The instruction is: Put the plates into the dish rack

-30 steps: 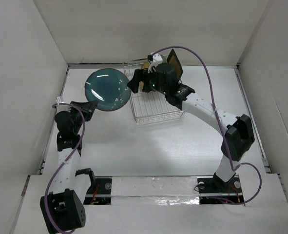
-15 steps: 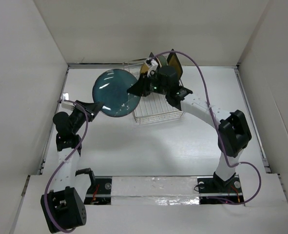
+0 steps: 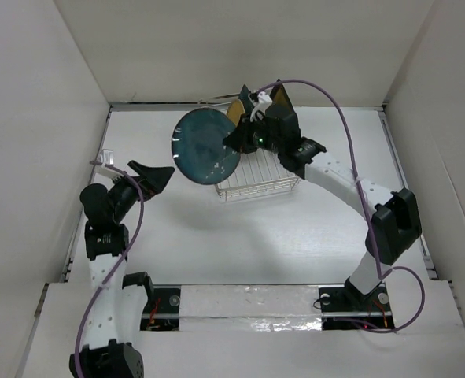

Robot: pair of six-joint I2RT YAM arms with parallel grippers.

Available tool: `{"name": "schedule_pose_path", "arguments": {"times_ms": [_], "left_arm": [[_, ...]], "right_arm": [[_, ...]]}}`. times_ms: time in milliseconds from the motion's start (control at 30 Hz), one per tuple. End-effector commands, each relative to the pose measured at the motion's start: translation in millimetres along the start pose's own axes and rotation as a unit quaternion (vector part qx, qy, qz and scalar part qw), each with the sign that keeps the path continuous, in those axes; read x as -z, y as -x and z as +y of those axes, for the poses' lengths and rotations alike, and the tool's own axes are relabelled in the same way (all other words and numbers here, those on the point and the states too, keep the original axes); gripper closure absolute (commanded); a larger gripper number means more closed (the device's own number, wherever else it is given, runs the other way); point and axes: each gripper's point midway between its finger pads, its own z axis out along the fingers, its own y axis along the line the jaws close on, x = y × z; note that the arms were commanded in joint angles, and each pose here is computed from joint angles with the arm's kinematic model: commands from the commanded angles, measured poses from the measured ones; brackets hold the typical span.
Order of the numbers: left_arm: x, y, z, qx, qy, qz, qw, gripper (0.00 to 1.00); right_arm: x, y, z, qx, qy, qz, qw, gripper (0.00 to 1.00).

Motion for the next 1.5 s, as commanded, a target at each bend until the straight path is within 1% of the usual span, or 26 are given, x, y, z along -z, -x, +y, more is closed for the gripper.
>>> {"name": "schedule_pose_path", "arguments": {"times_ms": [0, 67, 100, 133, 200, 233, 267, 333, 367, 400, 467, 567, 600, 700, 733, 767, 933, 1000, 1100, 1233, 1267, 1333, 1367, 1400, 1433, 1467], "left_arm": [[18, 27, -9, -0.109, 0.038, -0.057, 0.992, 0.01], [27, 30, -10, -0.131, 0.05, -0.072, 0.987, 0.01], [28, 28, -13, -0.136, 0.046, -0.071, 0.987, 0.01], [30, 24, -18, -0.143, 0.036, -0.068, 0.987, 0.01], [30, 19, -21, -0.152, 0.024, -0.061, 0.986, 0.01], [31, 15, -25, -0.156, 0.012, -0.054, 0.986, 0.01], [31, 12, -28, -0.16, 0.004, -0.047, 0.986, 0.01], [30, 7, -31, -0.166, -0.008, -0.032, 0.986, 0.01], [30, 5, -31, -0.167, -0.011, -0.026, 0.986, 0.01], [30, 4, -33, -0.169, -0.017, -0.023, 0.985, 0.01], [30, -2, -36, -0.169, -0.032, -0.013, 0.985, 0.01], [29, -5, -34, -0.167, -0.034, -0.005, 0.985, 0.01], [29, -6, -33, -0.166, -0.033, -0.005, 0.986, 0.01], [27, -7, -26, -0.159, -0.021, -0.001, 0.987, 0.01], [27, -8, -25, -0.157, -0.019, 0.0, 0.987, 0.01], [26, -8, -24, -0.155, -0.018, 0.001, 0.988, 0.01], [25, -8, -21, -0.153, -0.013, 0.002, 0.988, 0.01], [24, -8, -20, -0.151, -0.011, 0.003, 0.988, 0.01], [23, -9, -18, -0.147, -0.01, 0.007, 0.989, 0.01], [22, -9, -16, -0.145, -0.006, 0.008, 0.989, 0.01], [22, -9, -15, -0.145, -0.005, 0.008, 0.989, 0.01], [22, -8, -15, -0.145, -0.003, 0.006, 0.989, 0.01], [22, -8, -14, -0.146, -0.002, 0.005, 0.989, 0.01], [22, -8, -14, -0.145, -0.001, 0.005, 0.989, 0.01], [22, -7, -14, -0.146, 0.001, 0.004, 0.989, 0.01], [22, -8, -13, -0.145, 0.002, 0.004, 0.989, 0.01]], "right_arm": [[54, 146, 10, 0.043, -0.057, -0.209, 0.975, 1.0], [59, 165, -4, 0.049, -0.105, -0.229, 0.967, 1.0], [59, 170, -9, 0.055, -0.122, -0.234, 0.963, 1.0], [53, 169, -31, 0.063, -0.171, -0.229, 0.956, 1.0], [52, 176, -34, 0.079, -0.209, -0.24, 0.945, 1.0], [49, 176, -53, 0.093, -0.252, -0.241, 0.933, 1.0], [44, 173, -57, 0.099, -0.268, -0.234, 0.929, 1.0], [45, 185, -60, 0.112, -0.299, -0.248, 0.915, 1.0], [34, 179, -70, 0.117, -0.311, -0.237, 0.913, 1.0], [35, 191, -67, 0.12, -0.313, -0.249, 0.908, 1.0], [19, 184, -78, 0.136, -0.335, -0.235, 0.902, 1.0], [11, 192, -82, 0.149, -0.349, -0.237, 0.894, 1.0], [0, 184, -91, 0.153, -0.354, -0.227, 0.894, 1.0], [-17, 179, -85, 0.165, -0.351, -0.221, 0.895, 1.0], [-29, 168, -96, 0.17, -0.359, -0.209, 0.894, 1.0], [-32, 167, -93, 0.176, -0.362, -0.207, 0.891, 1.0], [-64, 129, -104, 0.195, -0.375, -0.175, 0.889, 1.0], [-77, 111, -95, 0.209, -0.374, -0.165, 0.888, 1.0], [-88, 90, -100, 0.238, -0.401, -0.148, 0.872, 1.0], [-99, 67, -100, 0.239, -0.402, -0.135, 0.873, 0.99], [-100, 66, -99, 0.233, -0.4, -0.139, 0.876, 0.94], [-98, 67, -91, 0.227, -0.391, -0.143, 0.88, 0.79], [-99, 64, -89, 0.223, -0.384, -0.141, 0.885, 0.63], [-97, 66, -86, 0.22, -0.379, -0.142, 0.888, 0.56], [-91, 75, -79, 0.216, -0.374, -0.149, 0.89, 0.45], [-89, 77, -75, 0.204, -0.366, -0.153, 0.895, 0.41]]}}
